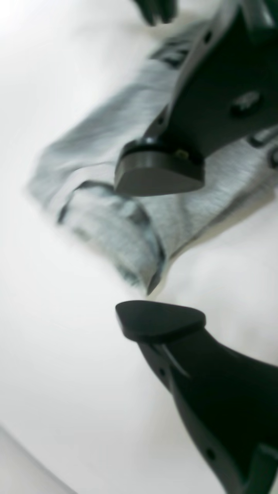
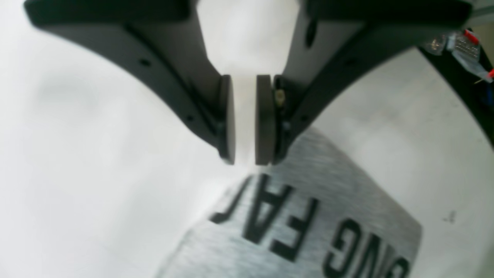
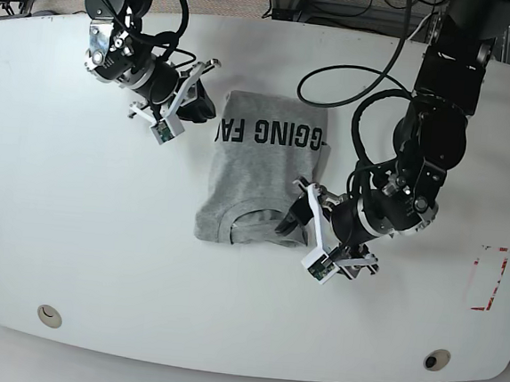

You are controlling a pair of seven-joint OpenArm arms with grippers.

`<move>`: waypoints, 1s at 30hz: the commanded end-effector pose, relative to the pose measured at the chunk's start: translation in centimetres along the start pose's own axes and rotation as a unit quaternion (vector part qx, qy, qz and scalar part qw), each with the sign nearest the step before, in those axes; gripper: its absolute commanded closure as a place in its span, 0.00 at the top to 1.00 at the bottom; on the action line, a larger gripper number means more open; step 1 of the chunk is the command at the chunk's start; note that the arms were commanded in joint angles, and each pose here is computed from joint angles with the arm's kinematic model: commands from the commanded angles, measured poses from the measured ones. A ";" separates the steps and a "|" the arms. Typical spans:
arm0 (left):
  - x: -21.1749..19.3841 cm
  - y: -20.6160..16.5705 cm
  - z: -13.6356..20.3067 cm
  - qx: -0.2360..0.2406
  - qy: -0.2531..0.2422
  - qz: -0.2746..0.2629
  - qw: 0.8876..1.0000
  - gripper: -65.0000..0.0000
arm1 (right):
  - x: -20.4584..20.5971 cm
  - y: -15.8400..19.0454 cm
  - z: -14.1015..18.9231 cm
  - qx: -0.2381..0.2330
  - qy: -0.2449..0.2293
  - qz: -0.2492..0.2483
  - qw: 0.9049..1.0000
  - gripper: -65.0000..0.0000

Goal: Fold the T-shirt properly
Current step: 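Release with the right gripper and grasp the bundle with the left gripper, then carry the folded shirt with the left gripper onto the red-taped square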

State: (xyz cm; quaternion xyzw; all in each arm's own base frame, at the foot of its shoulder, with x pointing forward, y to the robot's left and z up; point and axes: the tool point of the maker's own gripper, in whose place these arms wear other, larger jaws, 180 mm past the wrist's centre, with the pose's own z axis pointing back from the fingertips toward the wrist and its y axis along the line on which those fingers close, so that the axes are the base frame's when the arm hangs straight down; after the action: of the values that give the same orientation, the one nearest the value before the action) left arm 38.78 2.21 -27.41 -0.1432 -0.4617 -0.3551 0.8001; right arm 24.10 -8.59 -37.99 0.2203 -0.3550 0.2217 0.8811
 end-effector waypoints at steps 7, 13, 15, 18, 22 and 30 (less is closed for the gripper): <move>1.5 -4.9 -1.3 0.065 -0.068 0.057 0.994 0.85 | 1.9 -5.8 3.5 -0.086 -0.024 -0.017 0.996 0.12; -1.5 -7.8 -3.4 0.107 -0.072 0.058 0.990 0.87 | 2.7 -6.7 3.9 -0.097 -0.033 -0.014 0.995 0.12; -2.8 -8.1 -4.2 0.125 -0.064 0.064 0.988 0.87 | 2.7 -7.0 4.1 -0.102 -0.034 -0.016 0.994 0.12; -4.7 -8.9 -5.0 0.137 -0.052 0.064 0.987 0.87 | 2.5 -7.9 4.8 -0.117 -0.040 -0.028 0.992 0.12; -7.5 -9.3 -6.0 0.141 -0.027 0.047 0.989 0.87 | 2.5 -8.2 4.9 -0.120 -0.042 -0.033 0.991 0.12; -13.6 -7.7 -6.2 0.156 0.051 0.005 0.986 0.87 | 2.1 -8.2 5.0 -0.122 -0.037 -0.035 0.991 0.12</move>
State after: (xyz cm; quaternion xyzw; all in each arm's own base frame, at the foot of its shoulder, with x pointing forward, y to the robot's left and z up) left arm 33.36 -3.73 -40.77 -0.0434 -0.5084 -0.2663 0.8178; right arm 26.73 -17.22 -36.24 0.1351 -0.3840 0.1320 0.9038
